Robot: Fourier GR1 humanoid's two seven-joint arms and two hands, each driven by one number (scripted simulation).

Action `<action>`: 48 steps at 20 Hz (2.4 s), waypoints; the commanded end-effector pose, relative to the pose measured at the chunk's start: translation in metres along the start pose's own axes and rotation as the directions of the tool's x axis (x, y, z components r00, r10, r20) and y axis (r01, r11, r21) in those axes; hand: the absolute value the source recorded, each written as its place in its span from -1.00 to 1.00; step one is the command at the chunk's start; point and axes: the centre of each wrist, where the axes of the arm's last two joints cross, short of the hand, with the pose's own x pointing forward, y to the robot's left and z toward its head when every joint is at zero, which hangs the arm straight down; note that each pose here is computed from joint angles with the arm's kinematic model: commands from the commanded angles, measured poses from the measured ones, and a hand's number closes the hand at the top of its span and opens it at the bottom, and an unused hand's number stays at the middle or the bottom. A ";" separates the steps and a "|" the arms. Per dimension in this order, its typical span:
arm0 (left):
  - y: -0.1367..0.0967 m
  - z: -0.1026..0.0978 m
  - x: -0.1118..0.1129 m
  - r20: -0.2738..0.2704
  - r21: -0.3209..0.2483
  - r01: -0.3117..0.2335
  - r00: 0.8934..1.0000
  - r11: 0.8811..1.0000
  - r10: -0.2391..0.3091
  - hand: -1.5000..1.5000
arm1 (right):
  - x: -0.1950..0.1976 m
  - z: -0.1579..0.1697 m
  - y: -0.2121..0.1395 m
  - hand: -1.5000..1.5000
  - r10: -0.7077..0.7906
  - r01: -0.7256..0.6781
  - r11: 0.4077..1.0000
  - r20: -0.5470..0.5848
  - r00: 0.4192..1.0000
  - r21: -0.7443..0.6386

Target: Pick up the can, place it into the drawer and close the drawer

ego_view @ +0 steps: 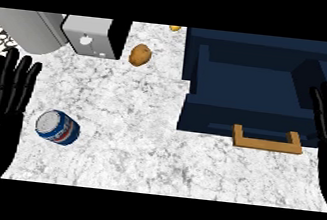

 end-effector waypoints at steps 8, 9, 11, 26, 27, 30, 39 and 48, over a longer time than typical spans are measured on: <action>0.043 0.031 -0.013 -0.306 -0.503 -0.209 0.951 0.839 0.054 -1.00 | -0.020 0.017 -0.008 -1.00 -0.001 -0.031 0.993 -0.262 0.965 -0.118; 0.050 0.037 -0.015 -0.325 -0.498 -0.246 0.942 0.832 0.084 -1.00 | -0.022 0.021 -0.016 -1.00 -0.016 -0.025 0.990 -0.280 0.960 -0.142; 0.083 0.032 0.001 -0.316 -0.518 -0.235 0.946 0.822 0.071 -1.00 | -0.017 0.022 -0.014 -1.00 -0.002 -0.035 0.992 -0.298 0.955 -0.118; 0.150 0.034 -0.004 -0.407 -0.464 -0.288 0.909 0.838 0.087 -1.00 | -0.007 0.041 -0.034 -1.00 0.018 -0.052 0.992 -0.291 0.957 -0.111; 0.147 0.027 0.007 -0.408 -0.445 -0.287 0.908 0.848 0.093 -1.00 | -0.031 0.055 -0.033 -1.00 0.004 -0.048 0.990 -0.317 0.949 -0.132; 0.152 0.011 -0.002 -0.414 -0.438 -0.291 0.905 0.851 0.097 -1.00 | -0.004 0.056 -0.034 -1.00 0.007 -0.043 0.993 -0.308 0.951 -0.112; 0.145 0.029 -0.044 -0.425 -0.442 -0.288 0.901 0.849 0.084 -1.00 | -0.035 0.065 -0.044 -1.00 0.022 -0.056 0.993 -0.299 0.954 -0.105; 0.134 0.045 -0.099 -0.450 -0.429 -0.282 0.891 0.858 0.068 -1.00 | -0.032 0.067 -0.035 -1.00 0.014 -0.049 0.992 -0.291 0.957 -0.113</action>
